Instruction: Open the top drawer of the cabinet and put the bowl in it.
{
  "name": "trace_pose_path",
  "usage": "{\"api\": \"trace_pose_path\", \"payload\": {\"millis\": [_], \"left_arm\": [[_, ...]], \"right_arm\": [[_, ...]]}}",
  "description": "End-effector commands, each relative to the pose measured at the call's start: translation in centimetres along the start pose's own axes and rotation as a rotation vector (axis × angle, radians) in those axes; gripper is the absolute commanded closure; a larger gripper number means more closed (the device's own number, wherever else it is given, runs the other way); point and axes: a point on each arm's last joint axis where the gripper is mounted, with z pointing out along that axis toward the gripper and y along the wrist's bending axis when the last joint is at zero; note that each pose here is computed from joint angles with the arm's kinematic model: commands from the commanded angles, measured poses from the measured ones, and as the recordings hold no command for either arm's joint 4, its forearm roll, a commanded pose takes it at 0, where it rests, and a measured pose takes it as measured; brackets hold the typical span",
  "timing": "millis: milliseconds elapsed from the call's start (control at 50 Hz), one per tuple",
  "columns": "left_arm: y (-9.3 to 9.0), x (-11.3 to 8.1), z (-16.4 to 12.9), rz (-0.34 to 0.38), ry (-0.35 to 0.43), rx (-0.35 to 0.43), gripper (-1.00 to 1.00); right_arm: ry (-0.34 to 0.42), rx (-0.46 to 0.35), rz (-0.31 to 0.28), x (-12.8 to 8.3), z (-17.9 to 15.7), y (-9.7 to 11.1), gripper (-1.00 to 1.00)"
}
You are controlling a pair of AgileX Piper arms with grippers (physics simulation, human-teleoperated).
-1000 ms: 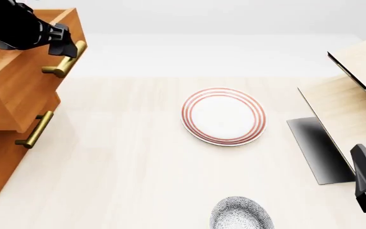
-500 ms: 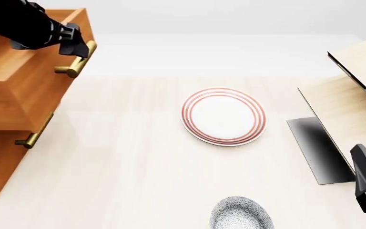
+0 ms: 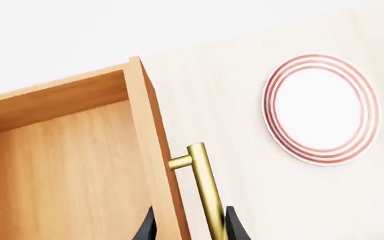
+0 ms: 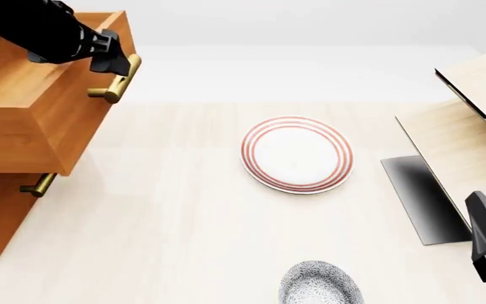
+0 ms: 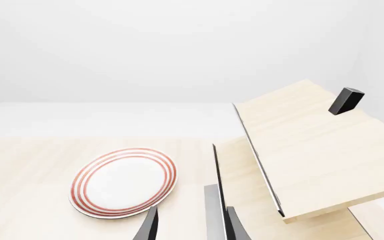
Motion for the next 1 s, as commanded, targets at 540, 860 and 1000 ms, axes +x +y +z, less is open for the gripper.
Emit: {"api": "trace_pose_path", "payload": {"millis": [540, 860, 1000], "left_arm": [[-0.5, -0.3, -1.3, 0.052, -0.028, -0.003, -1.00], [-1.0, -0.5, -2.2, 0.064, -0.040, 0.007, -1.00], [-0.8, -0.5, -2.5, 0.073, -0.042, 0.004, -1.00]], "right_arm": [[0.001, 0.001, 0.000, 0.0, 0.0, 0.0, -1.00], [0.001, 0.001, 0.000, 0.0, 0.0, 0.0, -1.00], [0.000, 0.001, 0.000, 0.0, 0.0, 0.0, -1.00]]}}
